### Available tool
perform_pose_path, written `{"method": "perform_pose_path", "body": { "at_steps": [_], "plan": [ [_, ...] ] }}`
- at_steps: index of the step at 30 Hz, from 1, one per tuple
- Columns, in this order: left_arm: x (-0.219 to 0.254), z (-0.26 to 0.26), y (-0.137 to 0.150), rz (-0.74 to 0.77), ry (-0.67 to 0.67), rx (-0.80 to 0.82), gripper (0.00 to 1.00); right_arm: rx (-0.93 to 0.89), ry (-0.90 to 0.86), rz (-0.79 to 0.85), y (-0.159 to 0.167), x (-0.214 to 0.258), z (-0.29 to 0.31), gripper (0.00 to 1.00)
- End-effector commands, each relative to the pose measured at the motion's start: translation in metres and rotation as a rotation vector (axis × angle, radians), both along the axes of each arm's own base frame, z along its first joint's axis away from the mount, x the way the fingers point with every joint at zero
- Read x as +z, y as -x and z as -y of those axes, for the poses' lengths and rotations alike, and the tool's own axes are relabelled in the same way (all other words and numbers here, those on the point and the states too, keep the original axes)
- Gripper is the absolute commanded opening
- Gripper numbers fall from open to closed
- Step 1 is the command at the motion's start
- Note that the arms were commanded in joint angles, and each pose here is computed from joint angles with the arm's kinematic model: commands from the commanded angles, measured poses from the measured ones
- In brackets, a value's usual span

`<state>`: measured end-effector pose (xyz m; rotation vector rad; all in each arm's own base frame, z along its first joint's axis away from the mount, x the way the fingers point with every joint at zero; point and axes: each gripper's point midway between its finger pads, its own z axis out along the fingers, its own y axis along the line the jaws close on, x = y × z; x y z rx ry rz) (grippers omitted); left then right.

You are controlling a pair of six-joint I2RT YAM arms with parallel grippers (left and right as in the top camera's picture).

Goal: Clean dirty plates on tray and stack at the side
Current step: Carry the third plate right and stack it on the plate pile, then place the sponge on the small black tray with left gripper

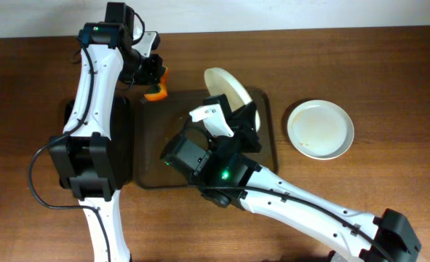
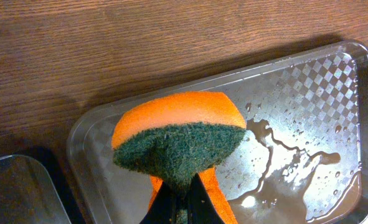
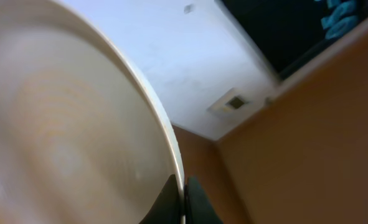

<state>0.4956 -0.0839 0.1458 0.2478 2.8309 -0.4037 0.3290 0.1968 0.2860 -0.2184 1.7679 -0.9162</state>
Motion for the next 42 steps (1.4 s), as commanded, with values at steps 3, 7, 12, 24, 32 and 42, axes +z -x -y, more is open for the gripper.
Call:
{"method": "perform_pose_path", "body": {
  "at_steps": [3,7,12,24,32,42],
  "plan": [
    [0.002,0.002,0.001,-0.001,0.008,0.005,0.00,0.198,-0.399,-0.445,-0.006,-0.087,-0.036,0.04],
    [0.001,-0.002,0.000,0.002,-0.019,0.012,0.00,0.249,-0.696,-0.710,-0.010,-0.121,-0.039,0.04],
    [0.000,-0.003,0.001,-0.001,-0.024,0.014,0.00,0.179,-1.044,-0.820,-0.042,-0.128,0.016,0.04],
    [-0.008,-0.101,0.019,-0.085,-0.425,0.317,0.00,-0.545,-1.291,-0.675,-0.027,-0.206,0.274,0.04],
    [-0.010,-0.144,0.043,-0.190,-0.425,0.424,0.00,-0.661,-1.227,-0.698,-0.023,-0.259,0.299,0.04],
    [-0.013,-0.156,0.049,-0.220,-0.426,0.445,0.00,-0.665,-1.234,-0.737,-0.020,-0.251,0.298,0.70]
  ]
}}
